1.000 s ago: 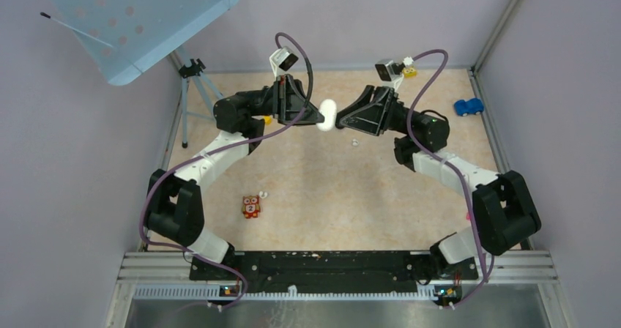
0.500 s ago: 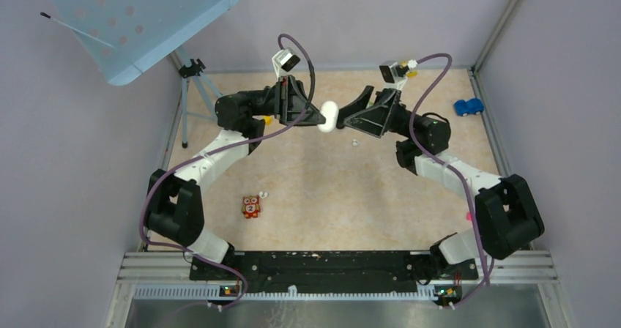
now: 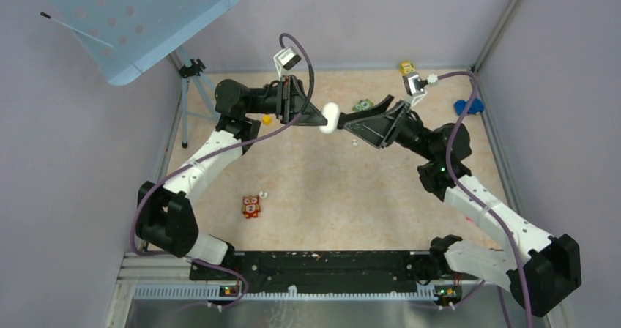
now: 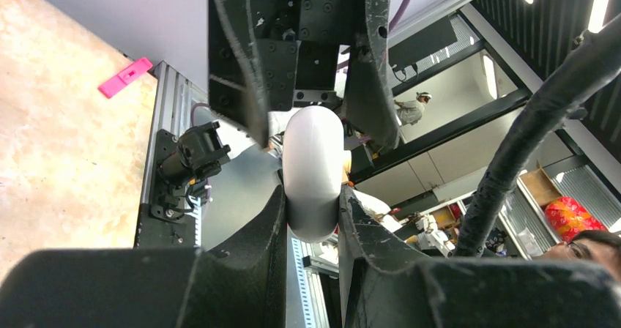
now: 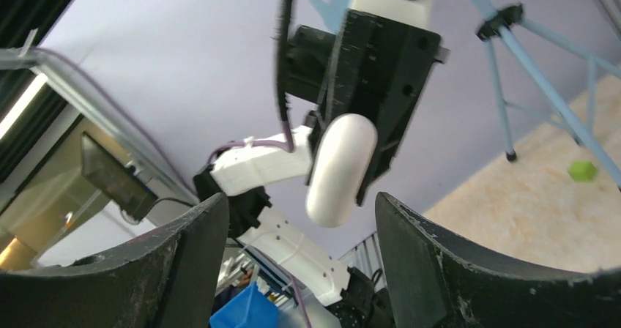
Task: Insert the wireless bluetooth earbuds into the charging case
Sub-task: Pass from the left arm to the right
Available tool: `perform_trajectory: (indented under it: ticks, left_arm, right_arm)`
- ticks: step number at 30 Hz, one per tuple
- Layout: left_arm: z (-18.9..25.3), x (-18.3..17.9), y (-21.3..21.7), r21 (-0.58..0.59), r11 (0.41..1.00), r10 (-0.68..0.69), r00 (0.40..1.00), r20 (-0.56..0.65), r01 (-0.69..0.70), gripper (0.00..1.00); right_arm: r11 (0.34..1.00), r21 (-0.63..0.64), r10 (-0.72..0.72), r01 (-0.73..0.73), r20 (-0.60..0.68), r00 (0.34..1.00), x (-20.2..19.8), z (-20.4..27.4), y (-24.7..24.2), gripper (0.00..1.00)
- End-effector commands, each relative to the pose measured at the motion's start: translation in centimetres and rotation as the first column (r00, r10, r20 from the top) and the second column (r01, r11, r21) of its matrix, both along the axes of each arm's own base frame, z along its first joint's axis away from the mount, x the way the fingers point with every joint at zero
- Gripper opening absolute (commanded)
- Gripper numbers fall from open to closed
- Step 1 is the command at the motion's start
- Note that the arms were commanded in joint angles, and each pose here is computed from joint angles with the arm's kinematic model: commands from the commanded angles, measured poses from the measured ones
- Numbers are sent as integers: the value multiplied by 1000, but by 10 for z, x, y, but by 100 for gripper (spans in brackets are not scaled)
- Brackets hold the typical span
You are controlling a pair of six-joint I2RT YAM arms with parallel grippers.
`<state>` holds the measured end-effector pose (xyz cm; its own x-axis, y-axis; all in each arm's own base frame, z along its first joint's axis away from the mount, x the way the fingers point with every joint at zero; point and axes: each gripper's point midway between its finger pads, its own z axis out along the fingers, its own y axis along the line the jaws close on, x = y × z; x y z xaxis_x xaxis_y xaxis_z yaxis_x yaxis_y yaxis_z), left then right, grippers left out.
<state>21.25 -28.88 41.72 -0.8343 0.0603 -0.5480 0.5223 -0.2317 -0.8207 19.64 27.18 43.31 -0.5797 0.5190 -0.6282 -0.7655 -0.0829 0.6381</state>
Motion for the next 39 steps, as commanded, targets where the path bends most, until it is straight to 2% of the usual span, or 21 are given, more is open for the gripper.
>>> perform_trajectory:
  ticks: [1,10,25,33,39]
  left_arm:
    - [13,-6,4,-22,1000,12,997,78,-10,0]
    - [13,-6,4,-22,1000,8,997,76,-6,0]
    - [12,-6,4,-22,1000,9,997,74,-7,0]
    - [10,-4,4,-17,1000,6,998,65,-5,0]
    - [10,-5,4,-19,1000,0,998,61,1,0]
  right_arm:
    - [986,-110,-134,127,-52,990,21,-11,10,72]
    - [985,-111,-135,129,-56,989,27,-7,18,68]
    - [996,-75,-58,55,-33,998,20,1,29,45]
    - [997,-80,-14,12,-33,999,13,-2,32,48]
    - [996,-82,-25,22,-39,999,13,-4,29,32]
